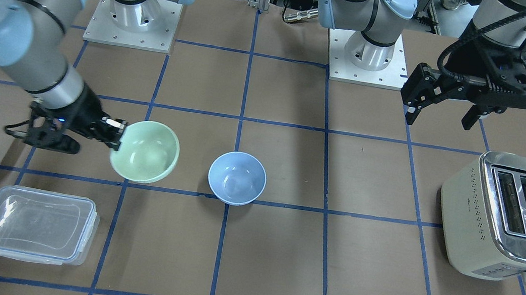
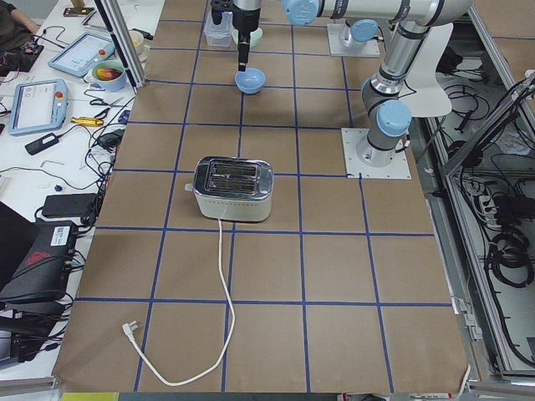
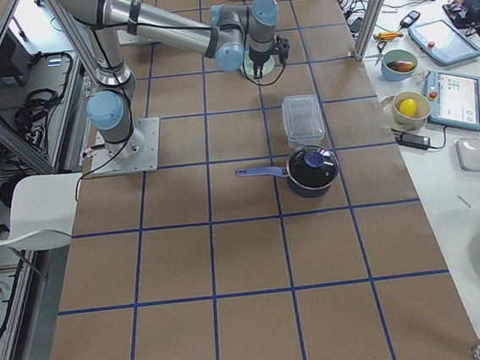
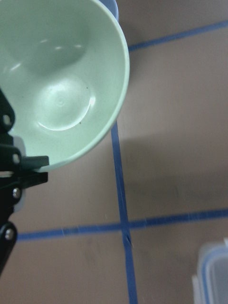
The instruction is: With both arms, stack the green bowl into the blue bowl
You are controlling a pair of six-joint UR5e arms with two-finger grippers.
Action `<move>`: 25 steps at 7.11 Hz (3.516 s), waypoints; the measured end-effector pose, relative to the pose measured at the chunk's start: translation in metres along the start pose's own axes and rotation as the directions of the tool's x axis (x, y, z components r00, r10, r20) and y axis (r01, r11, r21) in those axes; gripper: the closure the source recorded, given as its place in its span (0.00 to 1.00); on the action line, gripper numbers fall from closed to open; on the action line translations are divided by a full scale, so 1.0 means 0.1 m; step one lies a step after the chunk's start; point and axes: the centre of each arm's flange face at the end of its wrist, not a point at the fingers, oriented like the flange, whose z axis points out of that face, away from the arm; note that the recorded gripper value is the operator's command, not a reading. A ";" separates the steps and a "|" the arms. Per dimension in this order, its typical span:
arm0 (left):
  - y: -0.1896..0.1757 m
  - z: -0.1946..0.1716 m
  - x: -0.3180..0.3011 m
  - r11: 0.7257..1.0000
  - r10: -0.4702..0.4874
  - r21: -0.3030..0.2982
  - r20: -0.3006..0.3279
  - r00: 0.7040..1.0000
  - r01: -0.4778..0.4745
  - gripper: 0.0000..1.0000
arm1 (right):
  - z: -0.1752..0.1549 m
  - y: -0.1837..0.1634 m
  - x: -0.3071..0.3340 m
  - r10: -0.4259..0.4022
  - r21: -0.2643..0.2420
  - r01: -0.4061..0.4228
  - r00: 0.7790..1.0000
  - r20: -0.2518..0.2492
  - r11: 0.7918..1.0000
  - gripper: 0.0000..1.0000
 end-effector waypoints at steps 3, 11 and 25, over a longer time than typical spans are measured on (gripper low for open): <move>0.02 0.01 0.24 1.000 -0.026 0.005 -0.004 1.000 0.026 0.00 | 0.58 0.27 -0.99 0.025 -0.005 -0.025 1.000 -0.007 1.000 1.00; 0.02 0.04 0.29 0.999 -0.040 0.025 -0.006 0.999 0.041 0.00 | 0.15 0.10 -0.96 0.037 0.114 -0.021 0.989 -0.143 0.993 0.00; 0.02 0.02 0.28 0.998 -0.045 0.033 -0.007 0.999 0.046 0.00 | -2.18 0.11 0.00 -0.088 0.106 0.120 0.961 -0.263 0.987 0.00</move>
